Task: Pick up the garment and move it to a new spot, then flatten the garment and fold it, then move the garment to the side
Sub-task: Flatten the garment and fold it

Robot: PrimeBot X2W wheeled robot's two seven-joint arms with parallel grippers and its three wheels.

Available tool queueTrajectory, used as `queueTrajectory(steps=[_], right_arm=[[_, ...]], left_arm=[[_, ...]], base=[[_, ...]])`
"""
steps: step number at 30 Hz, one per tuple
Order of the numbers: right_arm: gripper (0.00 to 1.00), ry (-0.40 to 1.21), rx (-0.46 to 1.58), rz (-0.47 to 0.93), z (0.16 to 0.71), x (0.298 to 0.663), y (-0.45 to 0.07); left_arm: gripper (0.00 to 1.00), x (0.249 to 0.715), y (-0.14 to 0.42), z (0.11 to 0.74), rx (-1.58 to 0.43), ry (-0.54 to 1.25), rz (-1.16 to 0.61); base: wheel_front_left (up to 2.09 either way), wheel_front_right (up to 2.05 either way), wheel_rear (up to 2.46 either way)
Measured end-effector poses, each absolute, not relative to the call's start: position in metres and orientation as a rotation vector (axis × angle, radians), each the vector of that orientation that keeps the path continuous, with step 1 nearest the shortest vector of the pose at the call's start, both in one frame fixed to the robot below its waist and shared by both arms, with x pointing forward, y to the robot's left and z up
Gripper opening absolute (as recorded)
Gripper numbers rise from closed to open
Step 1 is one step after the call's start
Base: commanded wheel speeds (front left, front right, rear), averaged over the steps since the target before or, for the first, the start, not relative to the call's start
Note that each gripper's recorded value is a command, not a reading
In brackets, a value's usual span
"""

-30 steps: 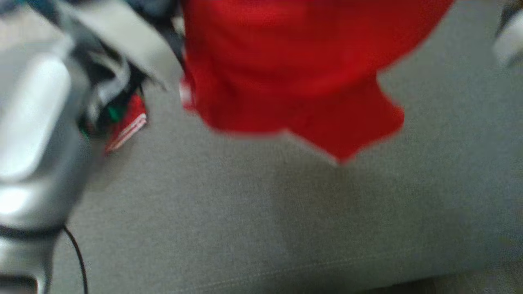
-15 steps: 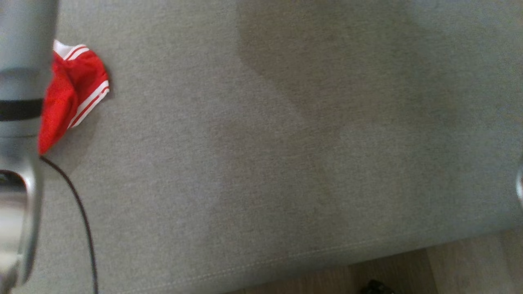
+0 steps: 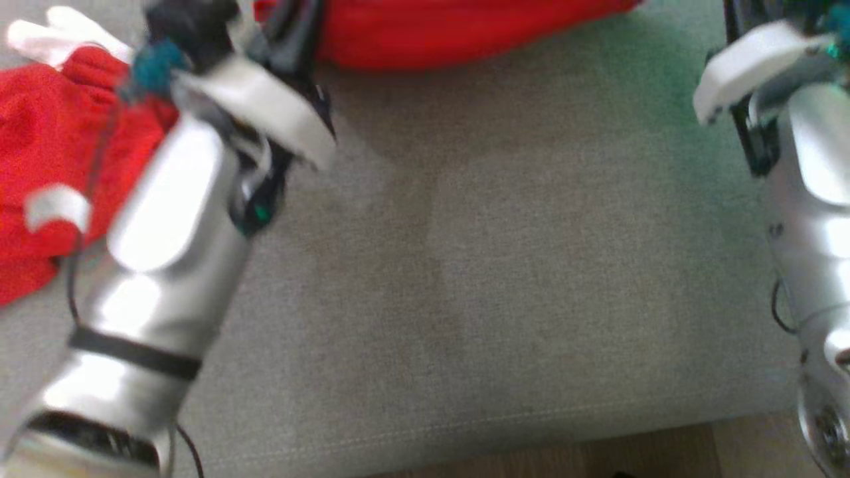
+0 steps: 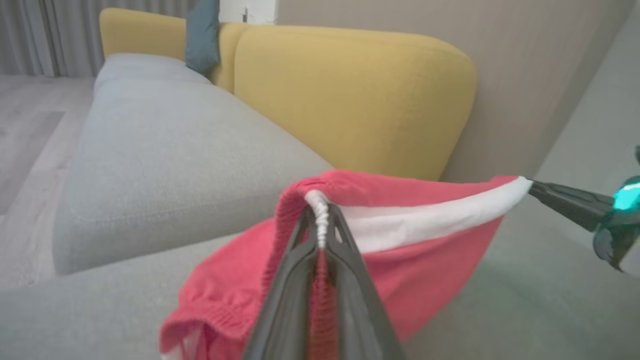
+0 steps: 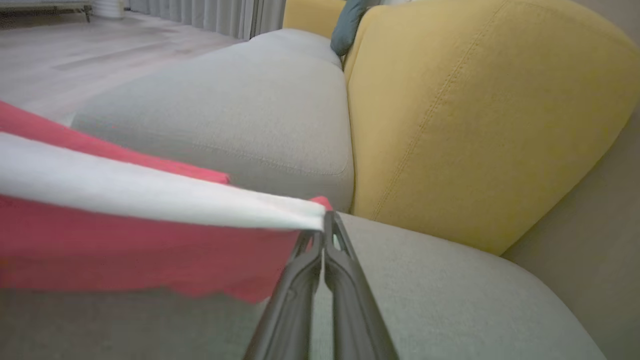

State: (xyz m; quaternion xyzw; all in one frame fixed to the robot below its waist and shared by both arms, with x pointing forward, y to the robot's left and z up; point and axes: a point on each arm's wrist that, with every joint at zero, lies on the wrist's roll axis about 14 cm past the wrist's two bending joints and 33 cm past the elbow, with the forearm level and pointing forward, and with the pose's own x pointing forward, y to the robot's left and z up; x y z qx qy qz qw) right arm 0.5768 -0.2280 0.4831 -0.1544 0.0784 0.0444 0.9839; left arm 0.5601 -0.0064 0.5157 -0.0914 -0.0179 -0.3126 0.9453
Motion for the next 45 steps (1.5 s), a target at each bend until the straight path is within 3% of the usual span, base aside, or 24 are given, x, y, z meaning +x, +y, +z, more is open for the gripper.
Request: queueTrajectory(steps=[11, 22, 37, 41, 45], right_arm=[[0.0, 0.368, -0.4, 0.159, 0.438, 0.5, -0.248], [0.0, 0.515, -0.431, 0.191, 0.442, 0.441, -0.274], [0.0, 0.747, -0.446, 0.16, 0.448, 0.327, -0.325], [0.0, 0.75, -0.443, 0.148, 0.457, 0.322, -0.329], [0.0, 0.682, -0.483, 0.136, 0.483, 0.342, -0.326]], left_arm=[[0.0, 0.454, -0.016, 0.469, -0.156, 0.117, -0.728], [0.0, 0.395, -0.029, 0.466, -0.131, 0.145, -0.814], [0.0, 0.31, -0.056, 0.474, -0.195, 0.184, -0.954], [0.0, 0.307, -0.057, 0.481, -0.208, 0.173, -0.953], [0.0, 0.313, -0.055, 0.49, -0.234, 0.15, -0.928]], base=[[0.0, 0.0, 0.0], [0.0, 0.0, 0.0], [0.0, 0.0, 0.0], [0.0, 0.0, 0.0], [0.0, 0.0, 0.0]])
